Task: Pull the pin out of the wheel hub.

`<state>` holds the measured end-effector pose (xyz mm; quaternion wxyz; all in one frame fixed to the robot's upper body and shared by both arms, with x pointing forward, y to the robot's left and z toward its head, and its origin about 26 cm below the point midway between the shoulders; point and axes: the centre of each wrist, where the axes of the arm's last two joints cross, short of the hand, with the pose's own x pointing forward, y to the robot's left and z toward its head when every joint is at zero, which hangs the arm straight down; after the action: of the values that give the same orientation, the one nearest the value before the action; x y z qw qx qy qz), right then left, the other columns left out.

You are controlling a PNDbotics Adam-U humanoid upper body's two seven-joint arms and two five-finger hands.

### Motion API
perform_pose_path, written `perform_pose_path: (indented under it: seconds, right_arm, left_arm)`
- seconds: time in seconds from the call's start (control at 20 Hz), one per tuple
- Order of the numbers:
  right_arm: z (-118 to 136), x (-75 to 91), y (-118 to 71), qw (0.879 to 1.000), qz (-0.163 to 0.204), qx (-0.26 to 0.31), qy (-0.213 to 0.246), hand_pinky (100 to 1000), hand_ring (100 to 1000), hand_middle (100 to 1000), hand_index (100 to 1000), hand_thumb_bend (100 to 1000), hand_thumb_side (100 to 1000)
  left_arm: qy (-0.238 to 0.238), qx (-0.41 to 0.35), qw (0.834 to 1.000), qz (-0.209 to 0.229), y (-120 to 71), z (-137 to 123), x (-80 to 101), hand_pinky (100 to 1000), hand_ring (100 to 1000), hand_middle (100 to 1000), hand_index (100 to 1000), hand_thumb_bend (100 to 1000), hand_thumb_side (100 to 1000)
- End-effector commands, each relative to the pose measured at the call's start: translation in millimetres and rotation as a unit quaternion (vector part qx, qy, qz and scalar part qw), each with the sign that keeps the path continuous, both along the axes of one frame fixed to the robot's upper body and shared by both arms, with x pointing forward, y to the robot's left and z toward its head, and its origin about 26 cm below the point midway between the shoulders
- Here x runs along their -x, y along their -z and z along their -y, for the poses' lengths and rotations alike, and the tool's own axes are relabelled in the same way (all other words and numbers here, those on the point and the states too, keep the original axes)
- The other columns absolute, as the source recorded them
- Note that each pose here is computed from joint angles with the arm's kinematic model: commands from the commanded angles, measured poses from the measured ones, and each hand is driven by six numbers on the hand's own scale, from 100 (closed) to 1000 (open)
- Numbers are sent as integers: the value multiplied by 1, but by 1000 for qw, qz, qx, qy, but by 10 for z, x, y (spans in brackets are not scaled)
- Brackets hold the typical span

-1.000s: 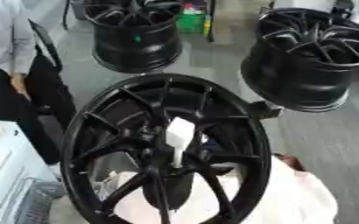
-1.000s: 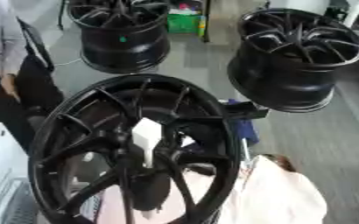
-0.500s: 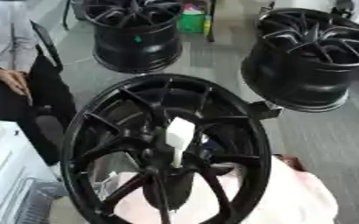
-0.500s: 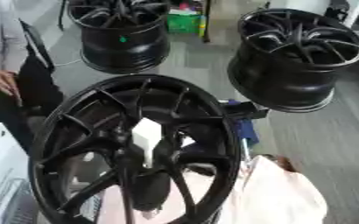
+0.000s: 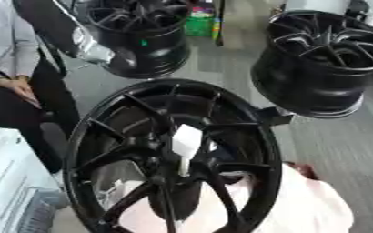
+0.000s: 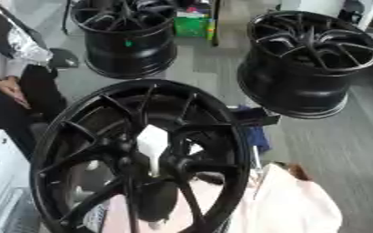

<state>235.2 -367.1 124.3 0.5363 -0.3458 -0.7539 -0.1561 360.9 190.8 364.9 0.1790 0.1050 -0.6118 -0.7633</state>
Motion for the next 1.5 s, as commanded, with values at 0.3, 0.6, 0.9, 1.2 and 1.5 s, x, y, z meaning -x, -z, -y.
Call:
perform_pose_path:
  seconds: [0.3, 0.6, 0.9, 1.2, 1.5]
  right_arm:
    - [-1, -7, -101, 1000, 9, 12, -12, 698, 680, 708, 749, 100, 724]
    - [-12, -13, -100, 1000, 8, 10, -16, 697, 680, 707, 748, 100, 727]
    - [-19, -14, -95, 1000, 7, 7, -16, 697, 678, 706, 748, 100, 730]
    - [-29, -15, -84, 1000, 7, 1, -17, 697, 678, 706, 748, 100, 733]
    - [-40, -11, -66, 1000, 4, -5, -18, 696, 676, 705, 747, 100, 738]
  left_arm:
    - [43, -61, 996, -43, 8, 285, -3, 811, 798, 708, 851, 501, 490]
    - [35, -48, 997, -46, 64, 385, 213, 812, 804, 714, 851, 509, 468]
    - [21, -50, 998, -42, 172, 500, 414, 818, 811, 729, 855, 527, 458]
    - [9, -51, 997, -51, 200, 497, 552, 820, 814, 734, 865, 526, 446]
    - [-3, -56, 997, -58, 236, 562, 679, 823, 817, 736, 883, 521, 418]
